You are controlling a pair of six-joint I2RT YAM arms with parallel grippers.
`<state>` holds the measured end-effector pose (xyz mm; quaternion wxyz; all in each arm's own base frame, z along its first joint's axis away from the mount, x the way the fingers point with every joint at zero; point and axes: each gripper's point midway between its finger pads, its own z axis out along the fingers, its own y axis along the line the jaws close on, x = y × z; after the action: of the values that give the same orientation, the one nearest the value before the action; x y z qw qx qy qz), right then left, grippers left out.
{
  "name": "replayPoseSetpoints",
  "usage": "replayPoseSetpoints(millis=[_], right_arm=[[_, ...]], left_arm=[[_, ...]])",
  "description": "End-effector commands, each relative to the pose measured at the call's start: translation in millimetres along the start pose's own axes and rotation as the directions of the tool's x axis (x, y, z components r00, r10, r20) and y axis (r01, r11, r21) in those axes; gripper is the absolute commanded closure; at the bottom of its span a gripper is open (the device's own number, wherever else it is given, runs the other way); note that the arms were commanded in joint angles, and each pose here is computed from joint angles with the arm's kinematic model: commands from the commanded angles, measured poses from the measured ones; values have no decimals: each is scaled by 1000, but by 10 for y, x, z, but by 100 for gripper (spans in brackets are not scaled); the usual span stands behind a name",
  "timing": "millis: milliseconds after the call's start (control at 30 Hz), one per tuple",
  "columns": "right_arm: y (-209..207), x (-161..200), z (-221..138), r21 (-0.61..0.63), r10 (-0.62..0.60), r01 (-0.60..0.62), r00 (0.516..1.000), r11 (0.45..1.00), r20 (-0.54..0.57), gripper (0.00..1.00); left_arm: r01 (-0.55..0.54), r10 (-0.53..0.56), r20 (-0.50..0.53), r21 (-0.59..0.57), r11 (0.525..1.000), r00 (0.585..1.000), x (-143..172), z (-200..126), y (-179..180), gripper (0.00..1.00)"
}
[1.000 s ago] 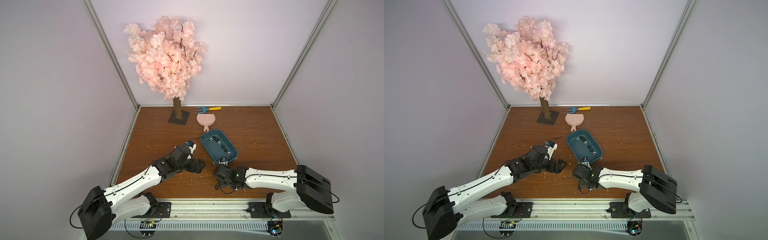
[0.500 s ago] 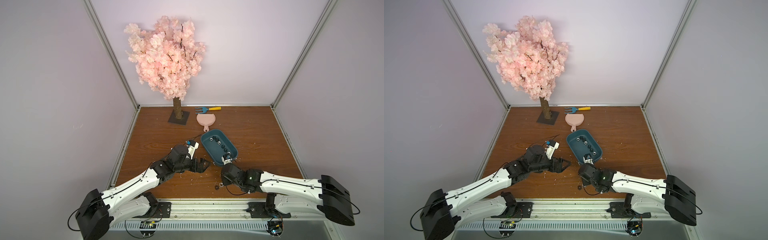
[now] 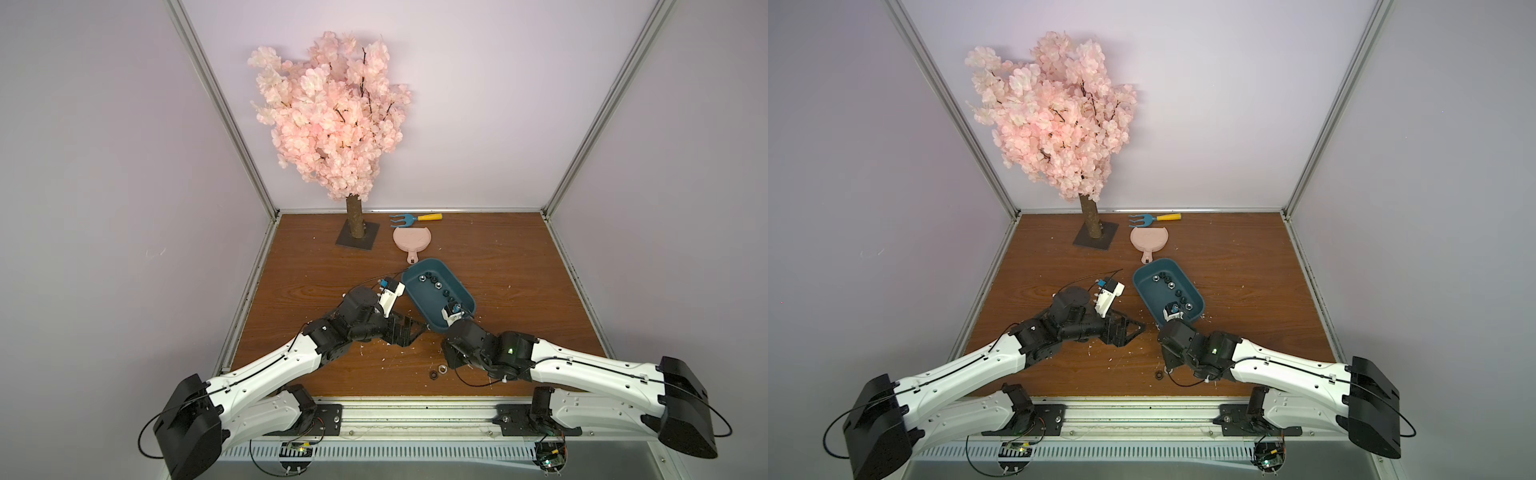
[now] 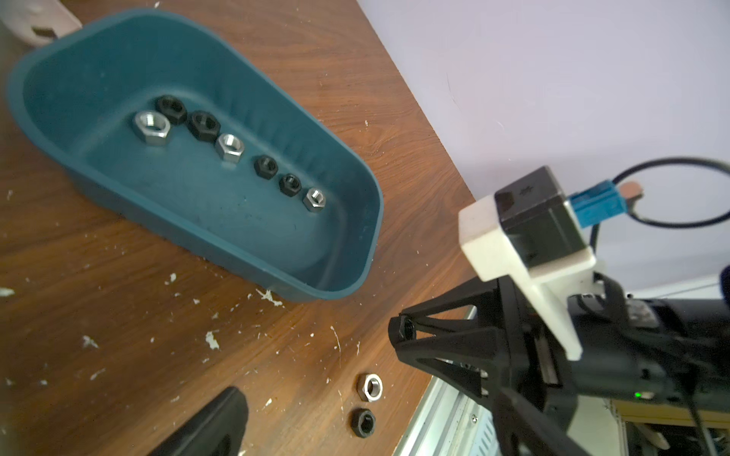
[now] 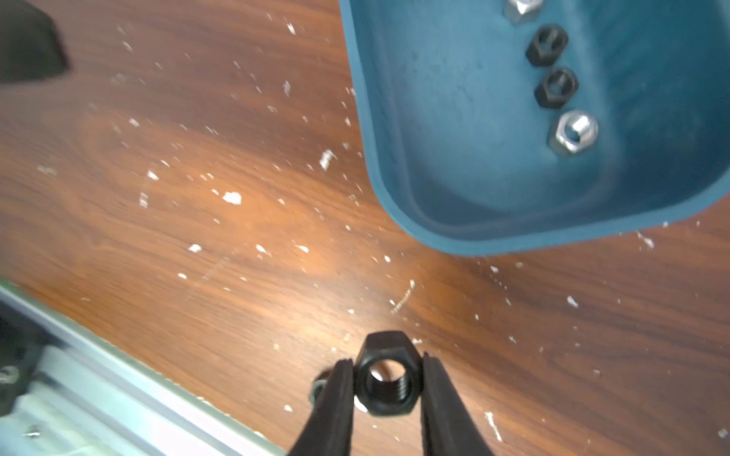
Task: Put the nuts on the desktop into the storage box
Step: Pick up the nut from the center of the board, then place the nut in the storage box.
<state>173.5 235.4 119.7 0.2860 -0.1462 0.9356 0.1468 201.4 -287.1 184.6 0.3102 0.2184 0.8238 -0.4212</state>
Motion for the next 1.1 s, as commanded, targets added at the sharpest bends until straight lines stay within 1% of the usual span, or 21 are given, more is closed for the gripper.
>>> replayPoseSetpoints(millis=[0, 133, 267, 333, 400, 500, 633, 700, 833, 933, 1000, 1067], right_arm=[[-22, -183, -39, -20, -20, 20, 1000, 1000, -9, 81], [-106, -400, 3, -63, 8, -9, 1000, 998, -25, 82], [-135, -627, 67, -56, -30, 29, 999, 998, -26, 82], [-154, -727, 143, -48, -43, 41, 998, 998, -40, 82], [-173, -804, 202, -41, -59, 57, 997, 998, -54, 82], [-270, -939, 297, -12, -73, 72, 994, 997, -76, 82], [-312, -1144, 434, -11, -87, 86, 993, 996, -74, 81], [-321, -1220, 515, -7, -87, 87, 993, 996, -74, 81], [-345, -1315, 688, -8, -65, 64, 995, 998, -79, 81], [-349, -1370, 820, -13, -41, 41, 996, 999, -83, 81], [-332, -1373, 929, -38, -27, 24, 996, 999, -87, 81], [-352, -1360, 1043, -36, -19, 16, 995, 999, -95, 81]], left_arm=[[-173, 174, 73, -27, 985, 982, -256, -20, -31, 0], [-298, 302, 130, -47, 953, 944, -414, -6, -59, 0], [-372, 384, 137, -105, 922, 913, -521, 77, 19, 0], [-416, 435, 132, -148, 897, 891, -551, 127, 98, 0], [-431, 459, 118, -200, 880, 881, -602, 164, 187, 0], [-485, 504, 48, -208, 849, 862, -594, 255, 239, 0], [-497, 505, -48, -278, 822, 862, -598, 358, 441, 0], [-511, 506, -97, -280, 813, 857, -560, 419, 498, 0], [-502, 479, -150, -302, 810, 865, -553, 516, 606, 0], [-486, 448, -191, -307, 818, 874, -532, 597, 658, 0], [-478, 432, -207, -307, 823, 878, -524, 638, 678, 0], [-472, 425, -211, -300, 829, 880, -501, 673, 691, 0]])
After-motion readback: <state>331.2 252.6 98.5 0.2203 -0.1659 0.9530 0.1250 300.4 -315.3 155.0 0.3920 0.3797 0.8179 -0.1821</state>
